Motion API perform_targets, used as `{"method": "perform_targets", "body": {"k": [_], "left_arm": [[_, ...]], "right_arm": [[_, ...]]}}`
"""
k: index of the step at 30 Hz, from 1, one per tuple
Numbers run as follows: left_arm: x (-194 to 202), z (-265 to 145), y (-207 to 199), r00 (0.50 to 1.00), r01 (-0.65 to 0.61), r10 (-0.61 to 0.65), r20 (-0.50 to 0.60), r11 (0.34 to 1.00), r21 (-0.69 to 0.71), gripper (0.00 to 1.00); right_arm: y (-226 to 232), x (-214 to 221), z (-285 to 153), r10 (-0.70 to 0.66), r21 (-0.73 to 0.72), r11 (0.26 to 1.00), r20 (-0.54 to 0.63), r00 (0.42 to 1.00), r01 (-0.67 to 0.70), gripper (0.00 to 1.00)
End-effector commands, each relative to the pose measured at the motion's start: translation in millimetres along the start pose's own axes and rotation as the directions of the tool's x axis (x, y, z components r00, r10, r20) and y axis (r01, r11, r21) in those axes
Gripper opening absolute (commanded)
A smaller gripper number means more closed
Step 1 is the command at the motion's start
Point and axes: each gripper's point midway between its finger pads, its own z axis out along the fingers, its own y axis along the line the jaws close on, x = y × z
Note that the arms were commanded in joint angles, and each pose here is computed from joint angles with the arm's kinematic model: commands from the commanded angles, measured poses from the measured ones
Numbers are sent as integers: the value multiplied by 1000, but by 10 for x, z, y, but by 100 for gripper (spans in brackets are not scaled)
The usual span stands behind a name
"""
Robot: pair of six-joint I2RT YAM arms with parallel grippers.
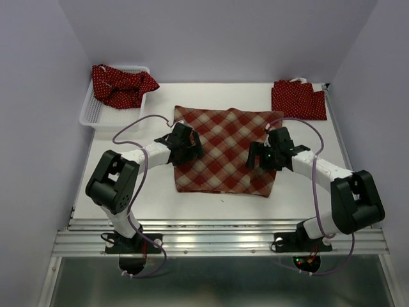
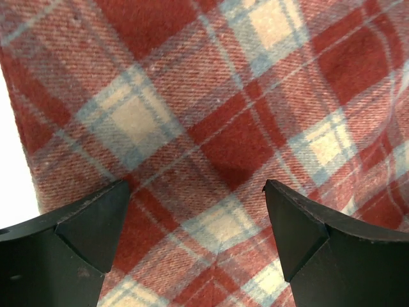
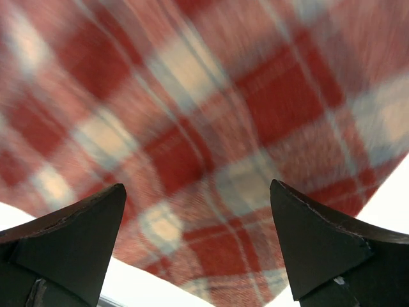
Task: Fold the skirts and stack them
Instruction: Flatten the skirt out
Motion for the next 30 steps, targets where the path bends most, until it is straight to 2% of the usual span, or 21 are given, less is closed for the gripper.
{"method": "perform_targets", "body": {"k": [1,7,12,17,21,26,28,30], "left_arm": [[124,2,100,1000,14,-14,-9,1000,-17,99],[397,21,503,998,19,-29,-60,987,-161,99],[507,-160,761,996,54,-69,-51,966,-254,99],[275,-403,780,997,78,-71,34,955,-286,99],[4,-610,585,992,96,-74,103,968,-233,99],[-162,-1028,512,974,153,-119,193,973,-175,99],[-101,-1148,541,968,178,-148,204,974,-142,99],[-17,-1204,625,965,198,-166,204,969,-149,99]], "right_arm": [[-108,345,106,49,10,999,-61,997,-48,100],[-113,949,63,75,5,997,-175,982,-75,100],[23,1191,-46,79,-16,996,-182,980,-84,100],[279,1016,-255,-9,-85,996,-108,994,-1,100],[415,770,-411,-121,-109,987,-35,992,117,100],[574,464,-746,-160,-140,975,83,984,170,100],[577,368,-929,-168,-128,974,138,976,185,100],[509,290,-1037,-127,-84,986,185,975,144,100]]}}
